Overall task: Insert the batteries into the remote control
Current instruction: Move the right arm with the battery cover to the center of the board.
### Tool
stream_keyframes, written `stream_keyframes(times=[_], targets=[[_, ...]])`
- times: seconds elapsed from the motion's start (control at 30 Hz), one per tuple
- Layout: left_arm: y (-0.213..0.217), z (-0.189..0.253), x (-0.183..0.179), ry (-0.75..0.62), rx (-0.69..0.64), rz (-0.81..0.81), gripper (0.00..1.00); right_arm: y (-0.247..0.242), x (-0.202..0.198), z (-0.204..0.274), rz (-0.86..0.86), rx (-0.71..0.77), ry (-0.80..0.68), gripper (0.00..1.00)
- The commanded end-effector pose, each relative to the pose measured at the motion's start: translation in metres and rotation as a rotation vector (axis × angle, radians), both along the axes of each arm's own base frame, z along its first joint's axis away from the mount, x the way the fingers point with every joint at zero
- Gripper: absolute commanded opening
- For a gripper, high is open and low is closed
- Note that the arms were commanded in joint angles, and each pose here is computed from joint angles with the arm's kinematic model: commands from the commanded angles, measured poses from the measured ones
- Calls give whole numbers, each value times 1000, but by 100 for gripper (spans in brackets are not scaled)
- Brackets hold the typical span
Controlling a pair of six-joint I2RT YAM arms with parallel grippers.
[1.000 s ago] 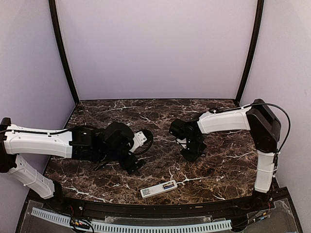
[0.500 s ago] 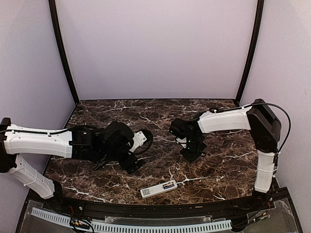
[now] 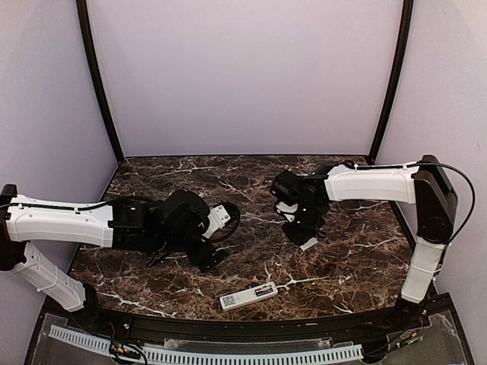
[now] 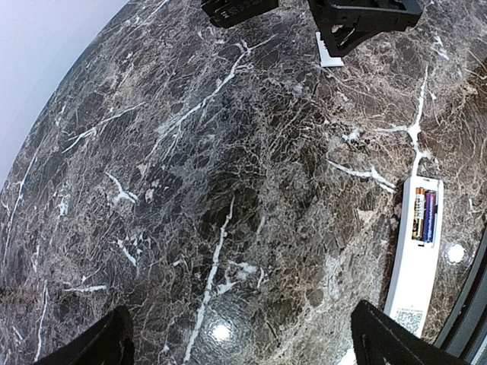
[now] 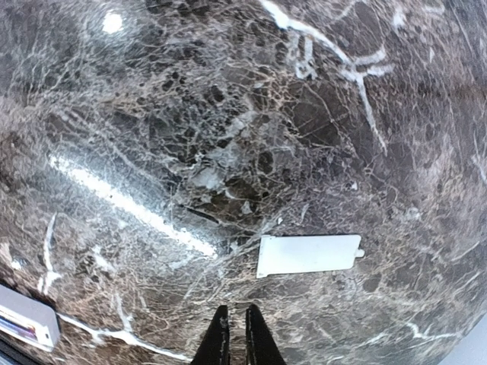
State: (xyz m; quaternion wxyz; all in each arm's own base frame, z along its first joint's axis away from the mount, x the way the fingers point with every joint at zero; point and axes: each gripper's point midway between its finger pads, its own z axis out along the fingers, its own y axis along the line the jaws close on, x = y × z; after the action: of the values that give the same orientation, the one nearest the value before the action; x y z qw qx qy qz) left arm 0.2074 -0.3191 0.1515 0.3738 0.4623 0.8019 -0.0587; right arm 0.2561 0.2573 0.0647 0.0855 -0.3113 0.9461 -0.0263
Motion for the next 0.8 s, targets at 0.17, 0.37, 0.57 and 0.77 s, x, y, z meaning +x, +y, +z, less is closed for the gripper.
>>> stream_keyframes(times=[0.17,0.37,0.57,0.77], targets=[[9,4,-1,-4,-13,7,99,6,13,-22,-40,71,61,28],[10,3,-2,-2,-14,5,99,-6,14,-46,-55,28,96,30],[10,3,-2,-1,-12,5,99,-17,4,-63,-82,27,153,19],[11,2,-2,-2,-9,4,99,-18,-24,-74,-100,38,220,4]])
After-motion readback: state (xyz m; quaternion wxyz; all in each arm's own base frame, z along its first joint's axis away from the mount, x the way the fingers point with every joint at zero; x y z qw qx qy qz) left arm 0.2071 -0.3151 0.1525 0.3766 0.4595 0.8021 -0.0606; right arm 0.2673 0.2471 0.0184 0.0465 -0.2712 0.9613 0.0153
